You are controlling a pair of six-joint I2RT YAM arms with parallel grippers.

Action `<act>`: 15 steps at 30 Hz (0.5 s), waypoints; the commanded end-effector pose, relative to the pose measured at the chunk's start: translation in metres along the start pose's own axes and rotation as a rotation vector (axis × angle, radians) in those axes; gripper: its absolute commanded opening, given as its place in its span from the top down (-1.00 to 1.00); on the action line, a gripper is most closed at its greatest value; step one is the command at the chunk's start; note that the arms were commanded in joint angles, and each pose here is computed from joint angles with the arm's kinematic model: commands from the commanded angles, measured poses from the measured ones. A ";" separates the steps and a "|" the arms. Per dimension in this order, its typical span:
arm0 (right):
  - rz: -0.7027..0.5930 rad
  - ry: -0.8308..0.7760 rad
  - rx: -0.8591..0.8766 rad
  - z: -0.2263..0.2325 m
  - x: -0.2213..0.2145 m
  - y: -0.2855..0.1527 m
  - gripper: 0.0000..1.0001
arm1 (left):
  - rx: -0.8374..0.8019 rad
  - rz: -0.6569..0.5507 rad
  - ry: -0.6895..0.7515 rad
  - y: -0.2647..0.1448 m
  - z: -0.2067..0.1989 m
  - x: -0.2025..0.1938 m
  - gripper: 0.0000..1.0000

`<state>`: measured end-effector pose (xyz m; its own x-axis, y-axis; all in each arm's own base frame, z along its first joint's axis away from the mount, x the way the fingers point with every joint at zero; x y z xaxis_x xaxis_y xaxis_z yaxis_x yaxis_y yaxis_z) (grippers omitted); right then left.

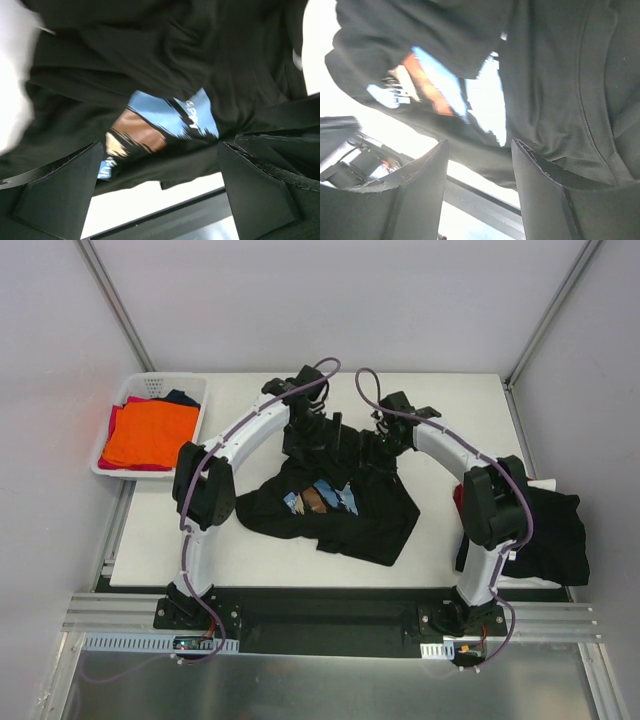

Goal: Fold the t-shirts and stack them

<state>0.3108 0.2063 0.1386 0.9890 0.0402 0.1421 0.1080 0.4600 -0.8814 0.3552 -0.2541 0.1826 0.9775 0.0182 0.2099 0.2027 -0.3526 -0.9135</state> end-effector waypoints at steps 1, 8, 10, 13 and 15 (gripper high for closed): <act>-0.092 -0.065 0.026 0.017 0.009 -0.035 -0.12 | 0.006 0.037 0.006 0.010 0.002 -0.013 -0.98; -0.102 -0.092 -0.013 0.014 -0.001 -0.053 -0.11 | 0.095 0.042 0.003 0.048 0.021 -0.015 -0.82; -0.116 -0.098 -0.019 0.014 -0.004 -0.059 -0.11 | 0.139 0.026 0.002 0.058 0.028 -0.011 -0.84; -0.106 -0.094 -0.036 0.009 -0.014 -0.063 -0.11 | 0.136 0.005 0.009 0.066 0.025 0.000 -0.86; -0.091 -0.090 -0.046 0.005 -0.021 -0.061 -0.11 | 0.128 0.008 0.010 0.074 0.023 0.005 -0.86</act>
<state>0.2996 0.1941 0.1764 0.9700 0.0655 0.2342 0.1820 0.4429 -0.8779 0.3543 -0.2548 0.1089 0.9896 -0.0027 0.1436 0.1390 -0.2339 -0.9623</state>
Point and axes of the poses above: each gripper's point midway between its finger pads, its own y axis out along the fingers, its own z axis along the line the jaws close on, x = y × z, the point moved 6 cm from there along -y, back along the fingers, and after that the axes turned 5 degrees about -y, right-handed, at the moved point
